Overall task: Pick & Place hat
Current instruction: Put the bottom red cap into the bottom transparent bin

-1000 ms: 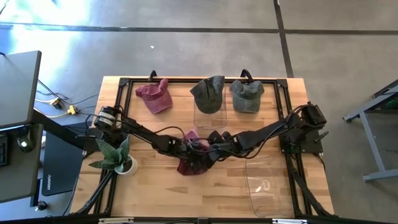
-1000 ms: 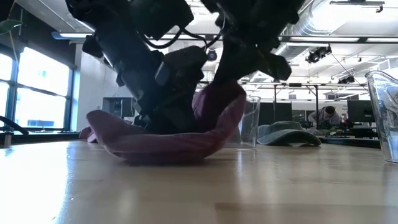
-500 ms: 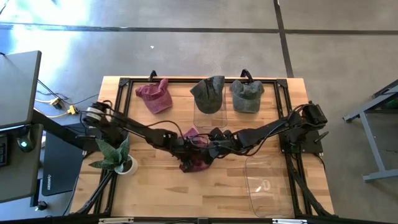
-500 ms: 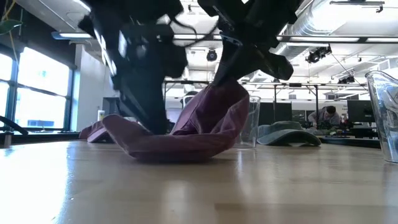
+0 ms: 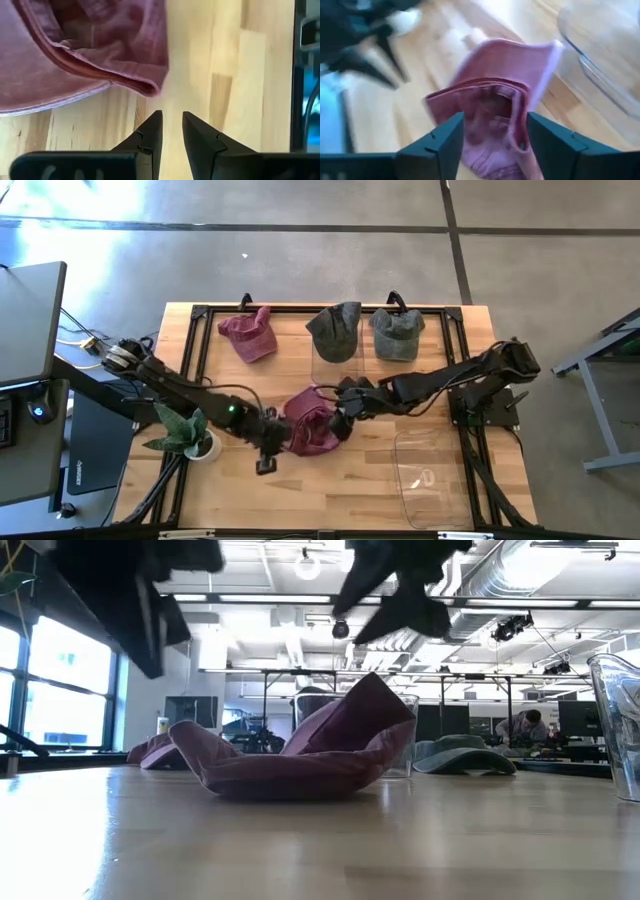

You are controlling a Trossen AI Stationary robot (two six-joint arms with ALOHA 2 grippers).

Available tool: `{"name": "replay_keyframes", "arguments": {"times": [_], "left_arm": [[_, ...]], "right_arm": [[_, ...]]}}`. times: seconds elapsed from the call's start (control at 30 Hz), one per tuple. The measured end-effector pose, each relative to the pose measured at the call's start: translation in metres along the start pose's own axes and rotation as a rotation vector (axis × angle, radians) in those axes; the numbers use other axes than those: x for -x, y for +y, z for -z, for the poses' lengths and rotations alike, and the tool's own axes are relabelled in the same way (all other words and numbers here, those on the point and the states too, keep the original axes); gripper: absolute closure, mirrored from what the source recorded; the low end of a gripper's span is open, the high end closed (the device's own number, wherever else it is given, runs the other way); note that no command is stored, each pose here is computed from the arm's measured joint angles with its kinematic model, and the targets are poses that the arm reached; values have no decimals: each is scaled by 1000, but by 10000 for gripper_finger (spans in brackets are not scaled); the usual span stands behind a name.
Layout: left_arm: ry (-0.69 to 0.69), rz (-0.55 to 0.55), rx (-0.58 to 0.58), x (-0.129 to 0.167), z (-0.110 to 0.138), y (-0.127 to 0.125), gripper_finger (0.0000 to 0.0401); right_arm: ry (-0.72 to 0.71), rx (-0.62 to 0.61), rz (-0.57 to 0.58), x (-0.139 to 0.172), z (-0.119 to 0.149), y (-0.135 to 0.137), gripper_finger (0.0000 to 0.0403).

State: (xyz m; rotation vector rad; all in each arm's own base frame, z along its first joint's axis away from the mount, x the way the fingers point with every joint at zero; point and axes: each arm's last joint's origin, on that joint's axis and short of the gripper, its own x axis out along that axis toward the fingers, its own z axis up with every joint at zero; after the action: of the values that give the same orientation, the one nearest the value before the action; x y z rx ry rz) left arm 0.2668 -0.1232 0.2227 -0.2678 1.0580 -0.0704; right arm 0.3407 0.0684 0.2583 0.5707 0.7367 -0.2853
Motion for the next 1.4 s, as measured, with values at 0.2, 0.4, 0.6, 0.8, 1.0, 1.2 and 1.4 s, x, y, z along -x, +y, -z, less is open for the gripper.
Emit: {"name": "replay_keyframes", "arguments": {"times": [0.2,0.4,0.6,0.8,1.0,1.2,1.4], "left_arm": [[-26,-11,99,1,7,-13,330],[-29,53,378,16,7,-14,330],[-67,83,392,38,11,-19,330],[-20,11,307,48,21,-11,330],[49,-45,237,51,29,-6,330],[112,-55,183,52,37,-8,330],[102,-58,131,53,45,-18,330]], "right_arm": [[116,509,-325,22,9,18,179],[134,1008,-479,17,42,41,189],[112,1133,-309,-23,66,48,191],[175,1145,-170,-55,82,39,195],[238,1231,-100,-82,95,28,205],[177,1255,86,-97,100,24,221],[186,1240,86,-101,94,19,253]]}}
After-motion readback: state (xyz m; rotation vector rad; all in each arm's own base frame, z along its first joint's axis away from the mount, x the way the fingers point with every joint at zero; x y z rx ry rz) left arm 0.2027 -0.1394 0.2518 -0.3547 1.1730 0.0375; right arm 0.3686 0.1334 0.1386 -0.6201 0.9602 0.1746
